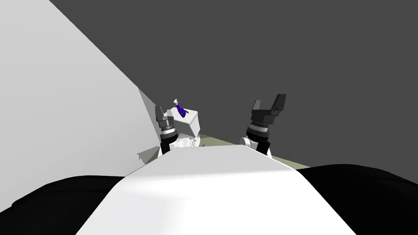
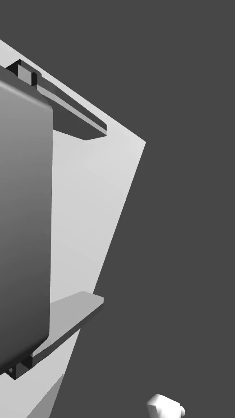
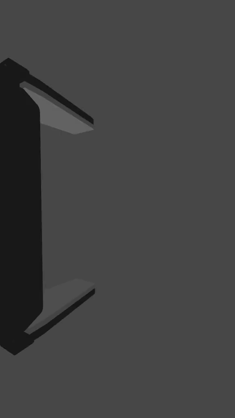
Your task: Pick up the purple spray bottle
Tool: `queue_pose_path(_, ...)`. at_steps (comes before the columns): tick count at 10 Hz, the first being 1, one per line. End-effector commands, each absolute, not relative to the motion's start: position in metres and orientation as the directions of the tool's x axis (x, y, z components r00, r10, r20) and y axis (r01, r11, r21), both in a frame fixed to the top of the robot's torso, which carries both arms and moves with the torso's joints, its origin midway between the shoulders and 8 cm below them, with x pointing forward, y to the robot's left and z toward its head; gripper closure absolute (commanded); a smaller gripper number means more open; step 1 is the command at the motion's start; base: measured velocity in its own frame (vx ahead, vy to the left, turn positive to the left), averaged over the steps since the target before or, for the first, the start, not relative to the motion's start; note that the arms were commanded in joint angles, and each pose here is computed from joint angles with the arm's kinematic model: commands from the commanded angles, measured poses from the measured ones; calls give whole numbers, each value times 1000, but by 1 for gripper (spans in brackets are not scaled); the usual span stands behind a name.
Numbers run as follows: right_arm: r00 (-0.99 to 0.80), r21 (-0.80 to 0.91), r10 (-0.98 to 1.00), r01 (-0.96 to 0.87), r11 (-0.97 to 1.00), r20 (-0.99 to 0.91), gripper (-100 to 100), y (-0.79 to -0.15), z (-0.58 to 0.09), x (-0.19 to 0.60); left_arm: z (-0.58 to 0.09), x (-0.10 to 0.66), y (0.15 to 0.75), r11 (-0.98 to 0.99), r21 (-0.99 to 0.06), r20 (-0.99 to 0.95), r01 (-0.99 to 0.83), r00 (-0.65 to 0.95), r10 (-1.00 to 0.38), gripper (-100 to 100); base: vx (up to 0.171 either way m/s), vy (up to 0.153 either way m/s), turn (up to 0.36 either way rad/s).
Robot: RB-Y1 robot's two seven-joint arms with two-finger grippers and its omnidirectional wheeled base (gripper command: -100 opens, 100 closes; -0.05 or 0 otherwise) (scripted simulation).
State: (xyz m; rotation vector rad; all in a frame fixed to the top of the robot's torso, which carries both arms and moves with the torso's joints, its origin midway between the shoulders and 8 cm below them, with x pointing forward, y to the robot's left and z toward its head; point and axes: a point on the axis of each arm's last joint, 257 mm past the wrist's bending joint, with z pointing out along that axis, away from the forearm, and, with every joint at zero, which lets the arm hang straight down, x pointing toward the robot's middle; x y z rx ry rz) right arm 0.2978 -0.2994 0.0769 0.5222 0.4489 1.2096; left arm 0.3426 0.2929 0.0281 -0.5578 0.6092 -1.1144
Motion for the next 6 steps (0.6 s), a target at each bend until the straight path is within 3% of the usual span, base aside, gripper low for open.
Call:
queue_pose_path(1, 294, 600, 955, -756, 264, -49, 0, -299, 77, 298, 23, 346, 292, 357, -691, -210, 629, 297, -931, -100, 0, 0, 0)
queue_pose_path(6, 294, 600, 955, -756, 264, -49, 0, -299, 77, 298, 2, 356, 295, 418, -723, -341, 550, 242, -908, -100, 15, -6, -16)
